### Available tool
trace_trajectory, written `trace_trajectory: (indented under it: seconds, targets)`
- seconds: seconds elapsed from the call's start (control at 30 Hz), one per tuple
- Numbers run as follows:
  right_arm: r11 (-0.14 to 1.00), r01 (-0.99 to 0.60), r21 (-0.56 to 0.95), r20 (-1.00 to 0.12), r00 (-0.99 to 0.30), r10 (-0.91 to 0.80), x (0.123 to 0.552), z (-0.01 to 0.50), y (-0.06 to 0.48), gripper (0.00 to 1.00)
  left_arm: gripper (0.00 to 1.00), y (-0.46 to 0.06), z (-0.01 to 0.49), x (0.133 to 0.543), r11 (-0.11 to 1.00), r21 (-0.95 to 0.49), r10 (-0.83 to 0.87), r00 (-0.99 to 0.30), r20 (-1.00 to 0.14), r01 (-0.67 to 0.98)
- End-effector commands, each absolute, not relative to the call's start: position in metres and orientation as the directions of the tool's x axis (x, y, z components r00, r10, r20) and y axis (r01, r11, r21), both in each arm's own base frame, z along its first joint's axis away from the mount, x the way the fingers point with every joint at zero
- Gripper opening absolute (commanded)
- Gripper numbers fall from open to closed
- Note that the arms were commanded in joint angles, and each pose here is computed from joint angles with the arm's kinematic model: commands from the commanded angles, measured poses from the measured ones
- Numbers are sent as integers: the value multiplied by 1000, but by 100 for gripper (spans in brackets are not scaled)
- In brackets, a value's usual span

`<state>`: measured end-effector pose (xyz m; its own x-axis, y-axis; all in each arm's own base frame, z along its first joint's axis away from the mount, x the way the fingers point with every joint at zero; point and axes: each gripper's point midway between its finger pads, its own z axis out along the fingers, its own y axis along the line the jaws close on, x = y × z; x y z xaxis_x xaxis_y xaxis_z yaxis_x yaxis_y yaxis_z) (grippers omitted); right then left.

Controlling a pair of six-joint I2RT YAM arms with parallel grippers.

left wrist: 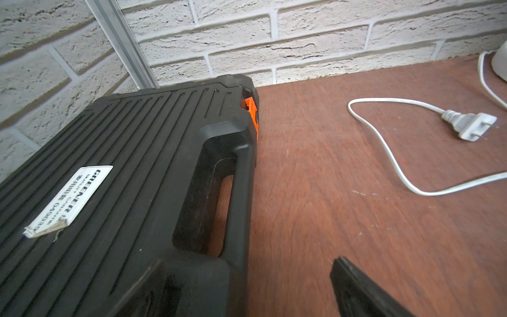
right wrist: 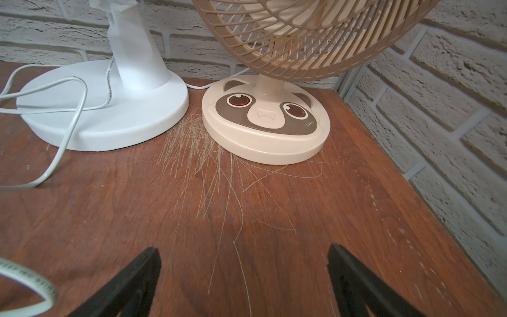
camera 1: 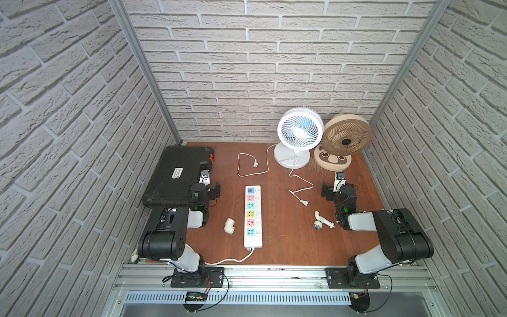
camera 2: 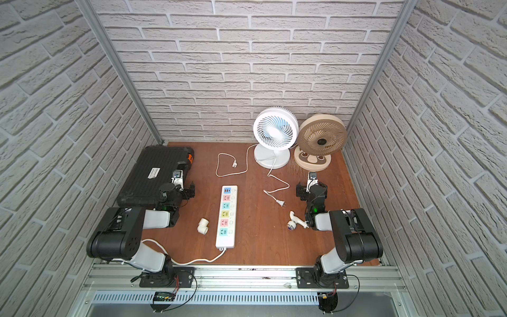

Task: Unplug the desk fan from the power strip
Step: Reset both arms

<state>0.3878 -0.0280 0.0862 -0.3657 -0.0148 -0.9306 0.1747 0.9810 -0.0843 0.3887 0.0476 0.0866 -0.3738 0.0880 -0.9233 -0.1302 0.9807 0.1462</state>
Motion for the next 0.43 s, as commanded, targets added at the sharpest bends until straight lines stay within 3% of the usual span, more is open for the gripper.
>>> trace_trajectory:
  seconds: [0.0,0.4]
  targets:
    - [983,173,-62,-946,-324,-2,391,97,-26,99,98,46,89,392,985,127,76,-366,-928,-117]
    - [983,172,-61,-947,-320,-2,392,97,-25,99,98,46,88,393,985,127,76,-368,-927,-117]
